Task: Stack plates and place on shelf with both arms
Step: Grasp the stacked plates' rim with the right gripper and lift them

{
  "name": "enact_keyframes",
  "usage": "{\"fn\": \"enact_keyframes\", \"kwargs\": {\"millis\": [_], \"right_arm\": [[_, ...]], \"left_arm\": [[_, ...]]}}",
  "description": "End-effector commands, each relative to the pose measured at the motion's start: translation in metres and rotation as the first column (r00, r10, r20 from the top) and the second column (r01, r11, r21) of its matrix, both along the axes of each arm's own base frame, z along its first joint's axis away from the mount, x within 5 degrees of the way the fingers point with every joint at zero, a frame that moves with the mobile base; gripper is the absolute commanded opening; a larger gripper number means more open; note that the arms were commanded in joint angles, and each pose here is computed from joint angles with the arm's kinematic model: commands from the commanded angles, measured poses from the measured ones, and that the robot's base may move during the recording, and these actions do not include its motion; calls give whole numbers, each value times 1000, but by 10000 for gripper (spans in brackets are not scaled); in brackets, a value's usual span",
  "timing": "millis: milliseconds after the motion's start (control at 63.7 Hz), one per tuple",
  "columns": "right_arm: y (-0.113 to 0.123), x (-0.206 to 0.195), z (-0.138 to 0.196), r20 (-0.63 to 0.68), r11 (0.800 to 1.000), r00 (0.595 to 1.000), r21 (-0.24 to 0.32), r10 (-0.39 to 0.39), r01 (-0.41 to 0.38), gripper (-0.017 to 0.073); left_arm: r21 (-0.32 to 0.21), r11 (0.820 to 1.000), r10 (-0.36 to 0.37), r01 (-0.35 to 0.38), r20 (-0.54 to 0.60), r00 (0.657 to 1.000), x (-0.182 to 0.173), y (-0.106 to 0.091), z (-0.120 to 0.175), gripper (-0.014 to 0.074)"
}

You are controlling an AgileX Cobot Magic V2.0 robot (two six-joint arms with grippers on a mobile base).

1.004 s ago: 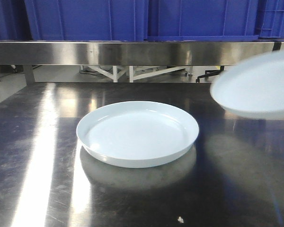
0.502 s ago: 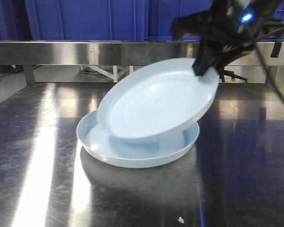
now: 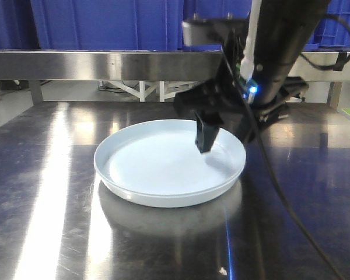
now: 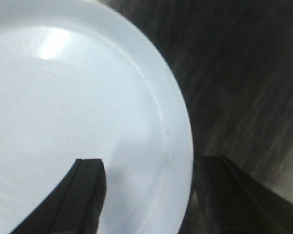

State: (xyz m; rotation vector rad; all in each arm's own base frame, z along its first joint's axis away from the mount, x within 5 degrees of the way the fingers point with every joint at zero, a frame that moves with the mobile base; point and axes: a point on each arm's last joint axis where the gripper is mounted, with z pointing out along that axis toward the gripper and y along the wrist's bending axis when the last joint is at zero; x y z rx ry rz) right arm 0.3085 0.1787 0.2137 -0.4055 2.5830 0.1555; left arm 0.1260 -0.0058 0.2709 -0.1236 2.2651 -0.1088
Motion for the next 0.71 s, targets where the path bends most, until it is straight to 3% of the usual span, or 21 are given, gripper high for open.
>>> {"fn": "enact_keyframes", "kwargs": {"millis": [0, 126, 204, 267, 314, 329, 377, 439, 596, 690], "right_arm": [[3, 5, 17, 66, 999, 998, 30, 11, -13, 519], [4, 6, 8, 42, 1000, 999, 15, 11, -12, 509], [5, 7, 7, 42, 1000, 999, 16, 11, -12, 424], [5, 7, 8, 49, 1000, 999, 22, 11, -12, 256], [5, 7, 10, 62, 999, 998, 30, 12, -14, 57], [5, 7, 13, 72, 999, 997, 37, 11, -14, 41], [6, 8, 18, 100, 998, 995, 55, 14, -20, 85], [5, 7, 29, 144, 997, 989, 77, 17, -29, 47], [-1, 0, 66, 268, 988, 963, 147, 7, -48, 57], [-17, -7, 96, 353, 980, 935, 193, -32, -40, 57]], "left_arm": [[-16, 1000, 1, 1, 101, 995, 5, -1, 14, 85], [-16, 1000, 1, 1, 101, 995, 5, -1, 14, 85], [-16, 1000, 1, 1, 101, 995, 5, -1, 14, 85], [-16, 1000, 1, 1, 101, 995, 5, -1, 14, 85], [-16, 1000, 1, 1, 101, 995, 5, -1, 14, 85], [-16, 1000, 1, 1, 101, 995, 5, -1, 14, 85], [-16, 1000, 1, 1, 101, 995, 5, -1, 14, 85], [-16, 1000, 1, 1, 103, 995, 5, -1, 15, 85], [-16, 1000, 1, 1, 103, 995, 5, -1, 15, 85], [-16, 1000, 1, 1, 103, 995, 5, -1, 15, 85]]}}
